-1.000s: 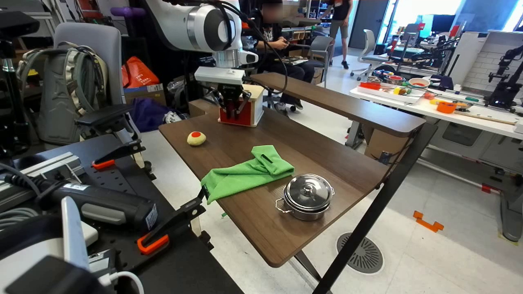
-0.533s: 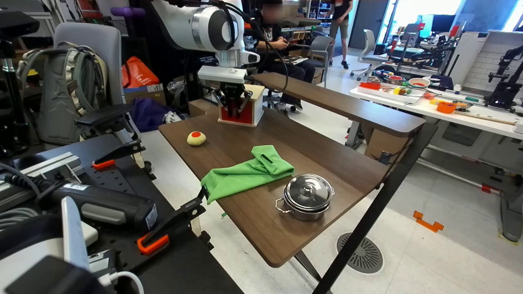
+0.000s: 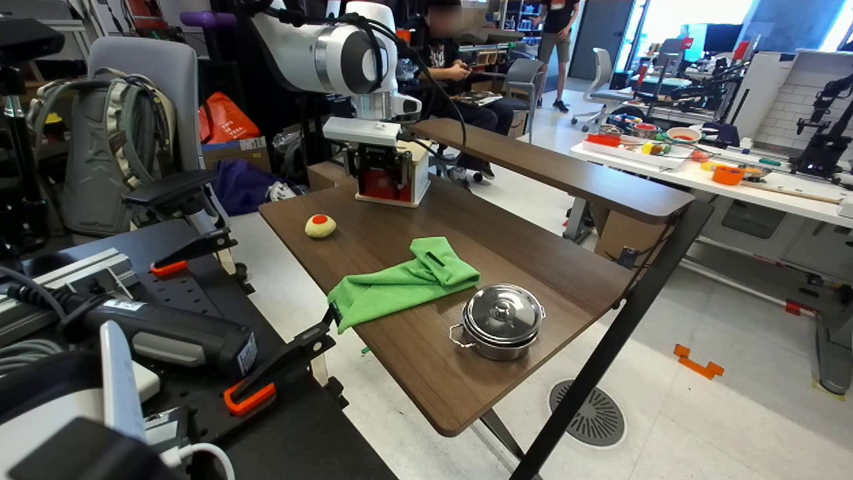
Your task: Close the drawer
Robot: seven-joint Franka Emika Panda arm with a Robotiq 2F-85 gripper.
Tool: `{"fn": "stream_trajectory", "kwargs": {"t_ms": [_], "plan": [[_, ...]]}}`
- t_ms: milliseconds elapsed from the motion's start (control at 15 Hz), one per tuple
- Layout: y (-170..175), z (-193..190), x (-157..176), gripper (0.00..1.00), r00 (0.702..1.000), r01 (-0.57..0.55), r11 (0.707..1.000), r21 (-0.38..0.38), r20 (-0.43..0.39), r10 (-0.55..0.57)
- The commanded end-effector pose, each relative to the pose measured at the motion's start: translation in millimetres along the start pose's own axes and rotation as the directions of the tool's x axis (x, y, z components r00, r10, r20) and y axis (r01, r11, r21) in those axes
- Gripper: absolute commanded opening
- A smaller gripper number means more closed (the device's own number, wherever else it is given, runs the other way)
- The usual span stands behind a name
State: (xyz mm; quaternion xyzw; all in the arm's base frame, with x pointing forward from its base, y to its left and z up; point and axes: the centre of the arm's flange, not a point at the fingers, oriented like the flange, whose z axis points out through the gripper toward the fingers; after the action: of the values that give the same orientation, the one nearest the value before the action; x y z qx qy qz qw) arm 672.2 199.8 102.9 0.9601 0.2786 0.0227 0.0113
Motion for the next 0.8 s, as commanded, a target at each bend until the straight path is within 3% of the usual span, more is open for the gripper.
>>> {"fn": "stream_trajectory", "kwargs": {"t_ms": [0, 467, 733], "plan": [[-2, -1, 6, 1.00, 1.000, -0.018, 1.000, 0.008, 0.003, 0.018], [-20, -17, -39, 1.00, 0.998, 0.036, 0.999, 0.041, 0.045, -0.038], [-36, -47, -76, 1.00, 1.000, 0.021, 0.999, 0.045, 0.003, -0.021]]}}
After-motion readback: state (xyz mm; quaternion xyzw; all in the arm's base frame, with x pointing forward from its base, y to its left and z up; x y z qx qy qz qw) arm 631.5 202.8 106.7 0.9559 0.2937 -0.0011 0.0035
